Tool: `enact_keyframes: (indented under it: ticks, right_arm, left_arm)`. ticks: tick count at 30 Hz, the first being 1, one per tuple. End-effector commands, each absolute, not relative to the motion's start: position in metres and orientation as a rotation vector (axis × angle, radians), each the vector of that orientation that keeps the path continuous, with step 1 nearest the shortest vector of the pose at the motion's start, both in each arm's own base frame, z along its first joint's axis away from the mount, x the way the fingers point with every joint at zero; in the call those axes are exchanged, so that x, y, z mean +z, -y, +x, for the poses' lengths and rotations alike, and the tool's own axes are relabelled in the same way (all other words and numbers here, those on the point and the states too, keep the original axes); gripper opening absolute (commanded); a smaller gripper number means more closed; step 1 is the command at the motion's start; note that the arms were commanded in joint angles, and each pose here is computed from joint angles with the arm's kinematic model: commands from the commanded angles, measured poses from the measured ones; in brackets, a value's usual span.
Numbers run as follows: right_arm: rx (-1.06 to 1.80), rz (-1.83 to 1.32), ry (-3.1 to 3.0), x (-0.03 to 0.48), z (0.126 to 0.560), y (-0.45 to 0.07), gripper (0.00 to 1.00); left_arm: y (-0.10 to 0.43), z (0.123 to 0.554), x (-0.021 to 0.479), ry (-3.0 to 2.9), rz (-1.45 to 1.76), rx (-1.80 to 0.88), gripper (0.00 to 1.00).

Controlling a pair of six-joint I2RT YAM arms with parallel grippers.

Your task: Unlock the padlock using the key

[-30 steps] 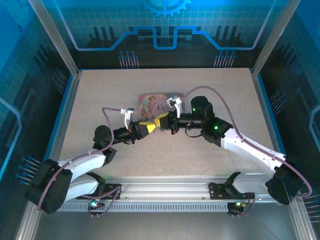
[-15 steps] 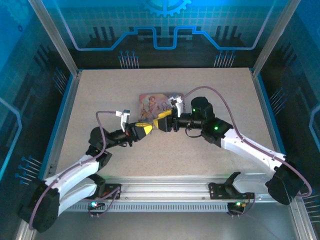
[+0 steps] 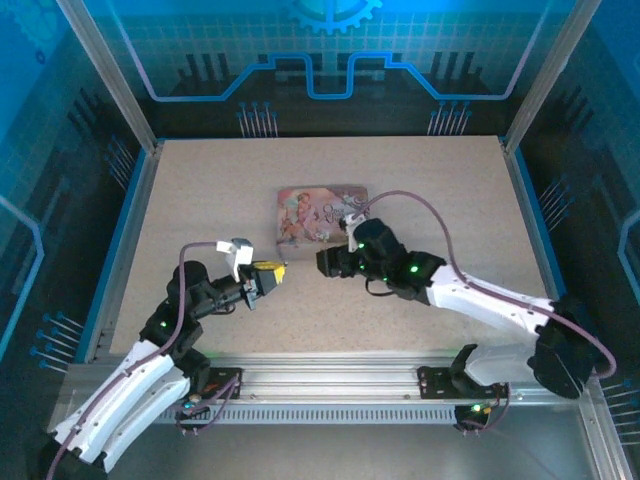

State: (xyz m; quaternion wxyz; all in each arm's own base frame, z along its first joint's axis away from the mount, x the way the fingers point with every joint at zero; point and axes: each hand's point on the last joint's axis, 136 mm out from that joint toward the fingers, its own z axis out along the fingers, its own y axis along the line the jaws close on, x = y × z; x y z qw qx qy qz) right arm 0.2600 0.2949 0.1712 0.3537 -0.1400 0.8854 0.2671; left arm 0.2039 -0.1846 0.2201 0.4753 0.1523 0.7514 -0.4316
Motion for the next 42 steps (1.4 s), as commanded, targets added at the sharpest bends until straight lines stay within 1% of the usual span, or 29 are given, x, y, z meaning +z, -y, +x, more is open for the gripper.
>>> enact_keyframes:
  ticks: [1,4,7,13,18,23,28,42]
  right_arm:
    - [0.48,-0.264,-2.363,0.128,0.266,-0.283,0.69]
    - [0.398,-0.217,-2.391,0.101,0.271,-0.288,0.69]
    - [0.305,-0.156,-2.425,0.075,0.278,-0.288,0.65]
    - [0.19,-0.127,-2.417,0.054,0.297,-0.302,0.62]
    - [0.174,-0.075,-2.421,0.049,0.303,-0.308,0.58]
    - [0.153,-0.047,-2.406,0.05,0.31,-0.309,0.57]
    - [0.154,-0.03,-2.411,0.049,0.319,-0.312,0.53]
    - [0.102,0.03,-2.415,0.047,0.338,-0.303,0.52]
  left_arm:
    - [0.171,0.204,0.198,-1.946,0.352,-0.94,0.0]
    - [0.169,0.202,0.192,-1.967,0.332,-0.94,0.0]
    - [0.168,0.198,0.19,-1.974,0.325,-0.955,0.0]
    - [0.168,0.19,0.19,-1.968,0.323,-0.981,0.0]
    - [0.168,0.19,0.189,-1.969,0.327,-0.984,0.0]
    - [0.169,0.19,0.189,-1.965,0.332,-0.987,0.0]
    - [0.169,0.189,0.189,-1.96,0.338,-0.989,0.0]
    - [0.17,0.189,0.189,-1.955,0.347,-0.993,0.0]
